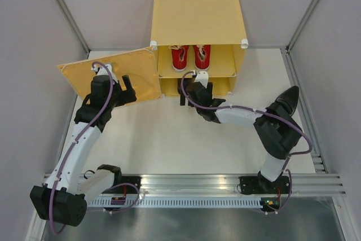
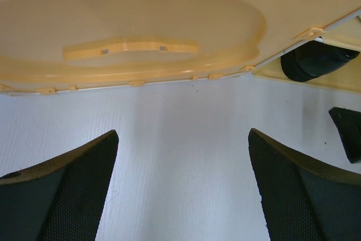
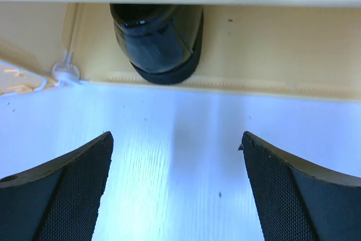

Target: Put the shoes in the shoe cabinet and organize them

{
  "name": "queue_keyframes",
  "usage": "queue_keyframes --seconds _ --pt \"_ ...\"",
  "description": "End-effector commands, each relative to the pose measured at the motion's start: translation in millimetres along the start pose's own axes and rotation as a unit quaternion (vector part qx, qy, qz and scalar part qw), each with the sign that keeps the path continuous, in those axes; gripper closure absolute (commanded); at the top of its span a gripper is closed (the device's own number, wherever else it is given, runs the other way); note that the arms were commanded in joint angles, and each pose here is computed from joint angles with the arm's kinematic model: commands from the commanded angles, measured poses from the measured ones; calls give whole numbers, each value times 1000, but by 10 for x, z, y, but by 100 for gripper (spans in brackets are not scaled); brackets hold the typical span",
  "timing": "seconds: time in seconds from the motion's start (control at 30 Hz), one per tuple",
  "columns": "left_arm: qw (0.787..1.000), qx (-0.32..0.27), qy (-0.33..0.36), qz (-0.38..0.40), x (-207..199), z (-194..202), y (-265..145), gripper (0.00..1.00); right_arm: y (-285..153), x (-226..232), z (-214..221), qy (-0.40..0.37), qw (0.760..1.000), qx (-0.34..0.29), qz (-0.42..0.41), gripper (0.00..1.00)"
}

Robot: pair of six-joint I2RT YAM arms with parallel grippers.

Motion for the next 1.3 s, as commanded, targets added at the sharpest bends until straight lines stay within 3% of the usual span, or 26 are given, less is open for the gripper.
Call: queue_keyframes --seconds 0.0,0.27,0.63,0.83,1.03,1.27 --pt "1000 -4 3 6 -10 1 1 2 -344 -149 -34 28 999 18 16 2" --pt "1000 -4 3 11 -25 1 -4 2 -1072 -792 -3 54 993 56 86 2" --pt "1000 -5 2 11 -23 -4 -11 2 -1694 -1766 -452 127 973 5 195 2" --pt "1000 -7 3 12 -27 -9 -15 2 -1719 -2202 -329 171 956 28 236 5" --pt "1000 -6 2 13 -28 -7 -11 2 -1693 -2672 -332 225 934 7 279 9" --pt "1000 -7 2 12 -25 -9 -15 2 -1601 -2814 -412 235 932 11 274 14"
Point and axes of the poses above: each gripper's point midway between its finger pads, its own y axis out along the fingers, its own x axis along the line the jaws close on, z = x × y, the point moved 4 cm from there along -y, back along the fingers, and after that the axes turned 9 degrees about y, right-handed, at the moved point
